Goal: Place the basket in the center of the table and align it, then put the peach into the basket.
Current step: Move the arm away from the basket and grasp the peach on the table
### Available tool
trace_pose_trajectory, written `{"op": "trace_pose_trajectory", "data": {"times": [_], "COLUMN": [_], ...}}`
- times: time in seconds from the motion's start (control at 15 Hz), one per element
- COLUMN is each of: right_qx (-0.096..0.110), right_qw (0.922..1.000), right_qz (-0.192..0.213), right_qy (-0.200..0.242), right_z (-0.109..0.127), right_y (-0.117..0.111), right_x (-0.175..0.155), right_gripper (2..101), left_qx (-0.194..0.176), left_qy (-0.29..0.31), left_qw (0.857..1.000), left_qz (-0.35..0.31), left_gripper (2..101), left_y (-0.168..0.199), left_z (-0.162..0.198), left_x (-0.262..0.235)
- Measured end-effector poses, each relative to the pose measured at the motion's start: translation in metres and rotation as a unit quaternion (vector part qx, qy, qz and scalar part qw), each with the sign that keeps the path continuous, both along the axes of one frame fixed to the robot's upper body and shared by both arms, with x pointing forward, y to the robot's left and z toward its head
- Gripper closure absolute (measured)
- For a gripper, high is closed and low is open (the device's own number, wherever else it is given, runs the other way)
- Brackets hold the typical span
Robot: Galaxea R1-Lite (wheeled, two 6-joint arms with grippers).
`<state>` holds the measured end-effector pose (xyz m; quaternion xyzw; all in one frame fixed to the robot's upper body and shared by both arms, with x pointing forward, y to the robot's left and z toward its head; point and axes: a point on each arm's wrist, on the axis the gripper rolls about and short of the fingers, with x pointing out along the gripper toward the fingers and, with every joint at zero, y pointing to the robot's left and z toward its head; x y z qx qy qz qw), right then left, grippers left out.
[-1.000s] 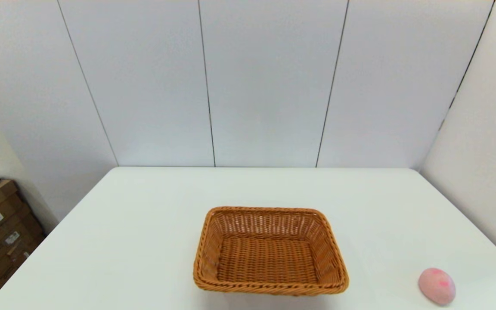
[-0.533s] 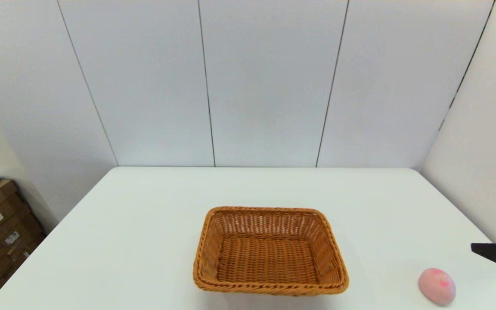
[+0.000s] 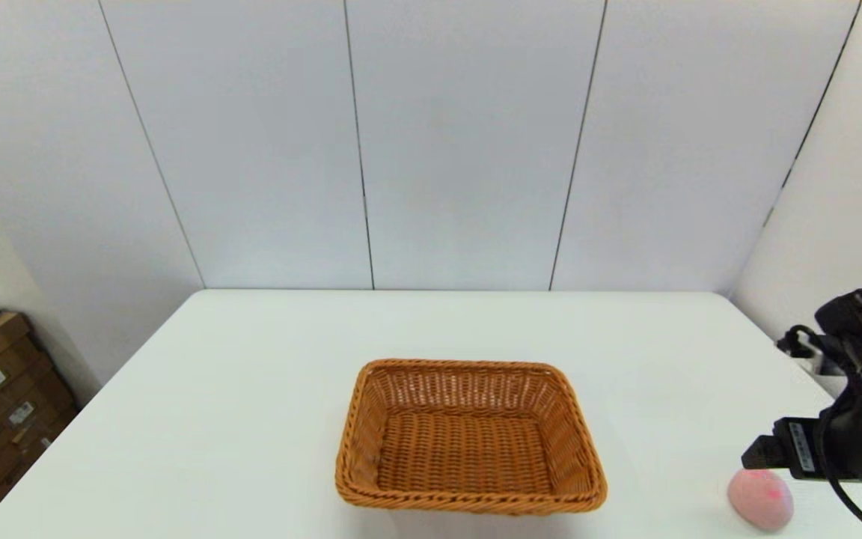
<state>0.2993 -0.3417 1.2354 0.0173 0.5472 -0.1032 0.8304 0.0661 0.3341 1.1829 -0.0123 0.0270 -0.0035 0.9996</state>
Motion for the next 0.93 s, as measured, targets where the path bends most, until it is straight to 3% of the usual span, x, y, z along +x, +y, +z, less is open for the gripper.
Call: {"op": "trace_pose_trajectory", "data": {"times": [0.33, 0.6, 0.8, 0.93], "right_qx": [-0.003, 0.0, 0.004, 0.006], "right_qw": [0.9985, 0.9968, 0.9963, 0.9966], "right_qz": [-0.013, -0.026, -0.034, -0.037], "right_qy": [0.052, 0.075, 0.079, 0.073], "right_z": [-0.058, -0.089, -0.094, -0.09], "right_y": [-0.004, -0.01, -0.014, -0.017], "right_x": [0.027, 0.037, 0.039, 0.038], "right_gripper": [6.8, 43.2, 60.3, 96.9], "left_qx": [-0.001, -0.001, -0.001, -0.001], "left_qy": [0.0, -0.001, -0.001, -0.001], "left_qw": [1.0, 1.0, 1.0, 1.0], "left_qz": [0.001, 0.001, 0.001, 0.001], "left_gripper": [5.4, 5.4, 5.4, 5.4], "left_y": [0.0, 0.0, 0.0, 0.0], "left_z": [0.0, 0.0, 0.0, 0.0], "left_x": [0.0, 0.0, 0.0, 0.0]}}
